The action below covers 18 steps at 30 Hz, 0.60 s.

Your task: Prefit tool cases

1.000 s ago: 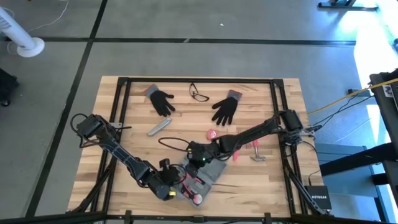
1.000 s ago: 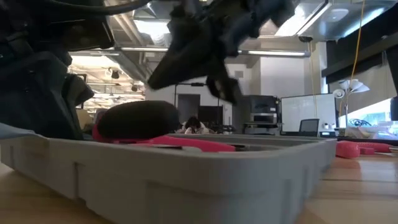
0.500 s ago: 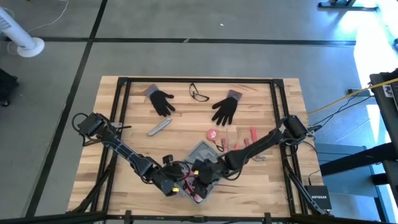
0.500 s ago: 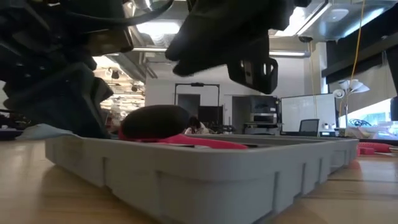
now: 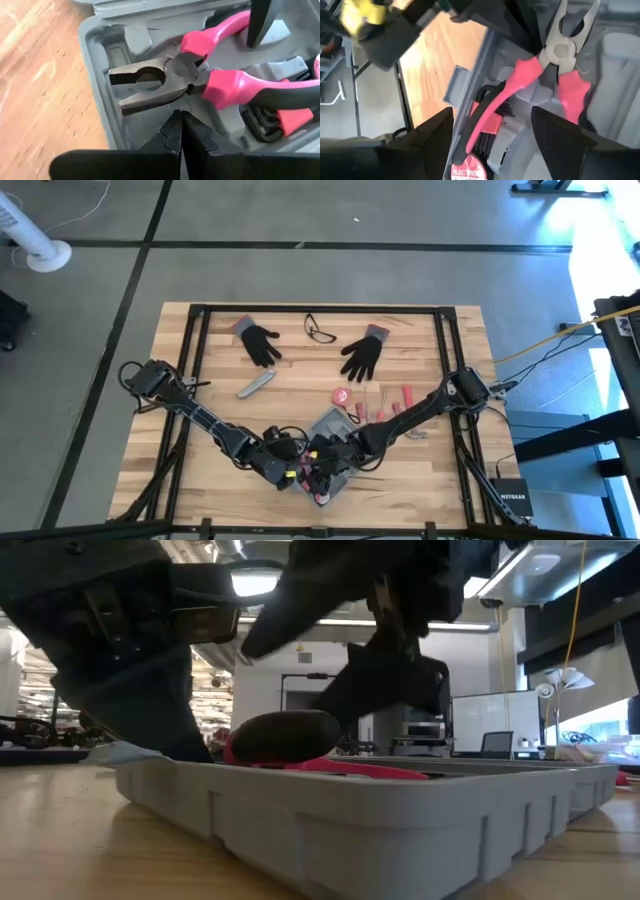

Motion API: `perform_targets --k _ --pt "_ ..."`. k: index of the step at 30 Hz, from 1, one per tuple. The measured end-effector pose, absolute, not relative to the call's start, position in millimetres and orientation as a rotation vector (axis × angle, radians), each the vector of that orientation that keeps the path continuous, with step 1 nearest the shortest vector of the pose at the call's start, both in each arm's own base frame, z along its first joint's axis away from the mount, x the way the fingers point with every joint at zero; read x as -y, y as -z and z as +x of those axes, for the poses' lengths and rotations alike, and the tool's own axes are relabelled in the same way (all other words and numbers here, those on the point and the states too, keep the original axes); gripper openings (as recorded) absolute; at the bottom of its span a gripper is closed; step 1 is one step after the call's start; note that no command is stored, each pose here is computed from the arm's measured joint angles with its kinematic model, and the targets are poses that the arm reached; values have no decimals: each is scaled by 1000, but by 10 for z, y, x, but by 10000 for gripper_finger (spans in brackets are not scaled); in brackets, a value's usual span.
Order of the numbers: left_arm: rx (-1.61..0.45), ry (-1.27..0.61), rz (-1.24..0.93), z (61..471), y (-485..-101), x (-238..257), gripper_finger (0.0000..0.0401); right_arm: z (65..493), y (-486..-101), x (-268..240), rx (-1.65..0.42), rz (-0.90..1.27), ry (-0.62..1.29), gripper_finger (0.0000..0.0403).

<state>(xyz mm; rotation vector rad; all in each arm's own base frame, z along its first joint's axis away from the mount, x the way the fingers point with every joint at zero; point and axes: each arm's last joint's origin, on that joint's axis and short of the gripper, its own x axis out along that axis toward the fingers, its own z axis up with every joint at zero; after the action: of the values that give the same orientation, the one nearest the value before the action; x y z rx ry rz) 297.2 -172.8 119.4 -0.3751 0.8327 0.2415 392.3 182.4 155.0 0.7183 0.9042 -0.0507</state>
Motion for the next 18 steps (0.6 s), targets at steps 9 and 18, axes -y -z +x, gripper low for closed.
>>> perform_targets --k 9,18 --pt "-816 -271 -441 2991 -1199 1713 0 3940 -1464 -1824 -886 750 126 227" --pt "-816 -301 -492 2991 -1175 1722 0 4063 -1360 -1924 -917 765 139 221"
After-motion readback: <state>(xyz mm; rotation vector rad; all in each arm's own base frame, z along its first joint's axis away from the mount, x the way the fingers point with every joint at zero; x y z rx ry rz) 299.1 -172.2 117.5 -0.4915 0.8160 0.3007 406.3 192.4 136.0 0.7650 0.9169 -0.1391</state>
